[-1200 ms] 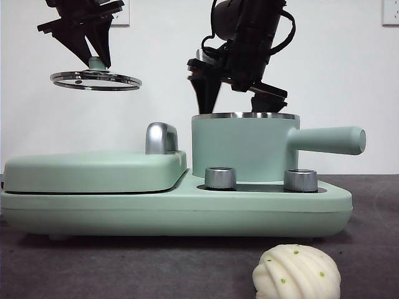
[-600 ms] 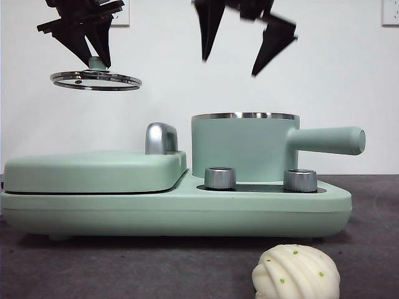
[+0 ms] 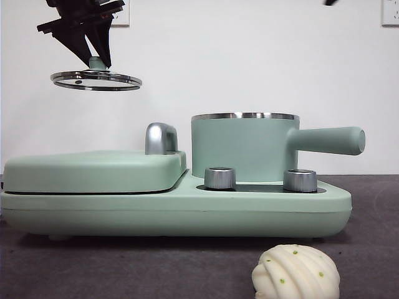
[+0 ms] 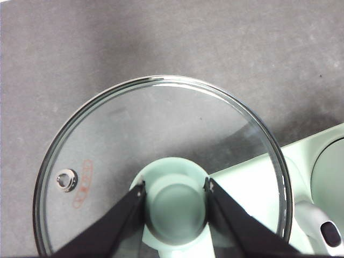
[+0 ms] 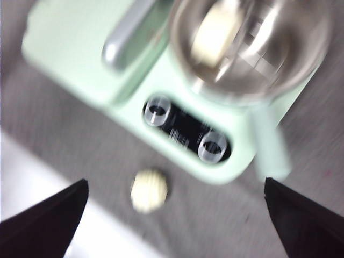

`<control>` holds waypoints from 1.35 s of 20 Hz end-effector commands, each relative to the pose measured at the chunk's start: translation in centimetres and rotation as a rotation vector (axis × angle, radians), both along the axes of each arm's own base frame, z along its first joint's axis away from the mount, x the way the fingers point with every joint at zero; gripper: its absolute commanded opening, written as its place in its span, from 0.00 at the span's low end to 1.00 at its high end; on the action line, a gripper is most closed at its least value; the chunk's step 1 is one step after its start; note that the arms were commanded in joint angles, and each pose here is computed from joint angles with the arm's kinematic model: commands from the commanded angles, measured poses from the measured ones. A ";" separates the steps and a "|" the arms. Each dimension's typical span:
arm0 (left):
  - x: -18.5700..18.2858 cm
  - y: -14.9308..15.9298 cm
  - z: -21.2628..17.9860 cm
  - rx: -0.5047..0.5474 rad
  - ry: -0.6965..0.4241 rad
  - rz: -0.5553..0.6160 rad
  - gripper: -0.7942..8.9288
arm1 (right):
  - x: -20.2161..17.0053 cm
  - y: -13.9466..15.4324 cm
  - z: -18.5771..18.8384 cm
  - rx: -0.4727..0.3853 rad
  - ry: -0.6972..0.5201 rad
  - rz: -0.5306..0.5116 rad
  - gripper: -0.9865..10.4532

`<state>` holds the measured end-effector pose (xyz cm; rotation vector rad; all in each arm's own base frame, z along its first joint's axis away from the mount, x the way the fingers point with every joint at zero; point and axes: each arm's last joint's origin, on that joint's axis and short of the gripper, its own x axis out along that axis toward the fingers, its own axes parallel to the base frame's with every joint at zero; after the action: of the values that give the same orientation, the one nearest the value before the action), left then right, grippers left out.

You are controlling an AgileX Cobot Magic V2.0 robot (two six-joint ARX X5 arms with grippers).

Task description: Put the buns in a small steamer

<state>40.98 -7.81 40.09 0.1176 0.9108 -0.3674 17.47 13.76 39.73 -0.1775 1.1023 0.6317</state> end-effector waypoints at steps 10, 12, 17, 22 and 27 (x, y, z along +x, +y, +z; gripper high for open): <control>-0.7 -1.2 1.4 -0.023 -0.057 -0.025 0.17 | -6.7 2.2 -14.3 0.029 0.086 0.042 0.53; -0.7 -1.3 1.4 -0.023 -0.056 -0.026 0.17 | -6.6 2.6 -16.4 0.019 0.103 0.028 0.53; -0.7 -1.3 1.4 -0.029 -0.053 -0.018 0.17 | -6.1 3.4 -19.8 -0.001 0.132 0.020 0.53; -0.7 -1.3 1.4 -0.029 -0.054 -0.018 0.17 | -5.3 4.5 -21.3 -0.030 0.146 0.029 0.50; -0.7 -1.3 1.4 -0.030 -0.053 -0.018 0.17 | -4.6 5.4 -22.4 -0.030 0.128 0.032 0.43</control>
<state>40.72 -9.04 40.08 0.1171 0.9131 -0.3882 12.92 18.90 17.53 -0.1647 1.2357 0.6576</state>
